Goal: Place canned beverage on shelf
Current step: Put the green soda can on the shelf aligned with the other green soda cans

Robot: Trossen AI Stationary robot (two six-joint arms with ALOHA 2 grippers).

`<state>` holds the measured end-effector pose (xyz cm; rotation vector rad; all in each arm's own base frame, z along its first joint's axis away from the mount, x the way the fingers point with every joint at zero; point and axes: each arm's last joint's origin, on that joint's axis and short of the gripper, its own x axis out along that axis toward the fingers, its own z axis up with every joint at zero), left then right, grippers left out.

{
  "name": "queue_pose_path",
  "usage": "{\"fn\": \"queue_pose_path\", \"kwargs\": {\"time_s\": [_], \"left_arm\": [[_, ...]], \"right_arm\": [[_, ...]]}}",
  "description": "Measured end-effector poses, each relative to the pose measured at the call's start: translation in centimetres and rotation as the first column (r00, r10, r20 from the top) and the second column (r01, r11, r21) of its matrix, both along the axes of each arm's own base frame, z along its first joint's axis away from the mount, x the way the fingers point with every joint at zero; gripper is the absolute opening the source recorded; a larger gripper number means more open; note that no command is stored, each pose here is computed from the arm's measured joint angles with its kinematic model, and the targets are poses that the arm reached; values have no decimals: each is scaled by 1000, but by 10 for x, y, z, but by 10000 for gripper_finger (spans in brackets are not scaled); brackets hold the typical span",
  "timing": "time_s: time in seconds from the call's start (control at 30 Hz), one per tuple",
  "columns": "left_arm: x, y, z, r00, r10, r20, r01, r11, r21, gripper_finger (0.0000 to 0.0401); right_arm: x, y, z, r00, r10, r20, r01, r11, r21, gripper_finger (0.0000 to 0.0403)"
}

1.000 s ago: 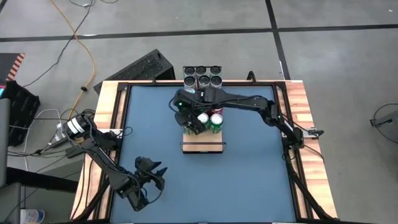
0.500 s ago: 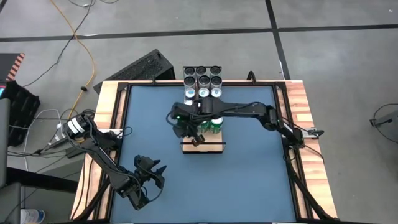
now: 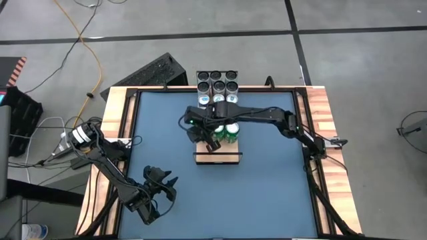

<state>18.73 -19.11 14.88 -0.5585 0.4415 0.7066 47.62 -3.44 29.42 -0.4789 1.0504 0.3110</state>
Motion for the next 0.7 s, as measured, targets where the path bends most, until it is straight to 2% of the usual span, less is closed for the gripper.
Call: {"fn": "queue_pose_path", "kwargs": {"time_s": [0.23, 0.7], "left_arm": [[0, 0, 0, 1000, 0, -1, 0, 1000, 2, 194], [0, 0, 0, 1000, 3, 0, -3, 1000, 0, 194]], "right_arm": [[0, -6, 0, 1000, -17, -1, 17, 1000, -7, 3], [0, -3, 4, 1000, -13, 23, 13, 1000, -11, 1]]}}
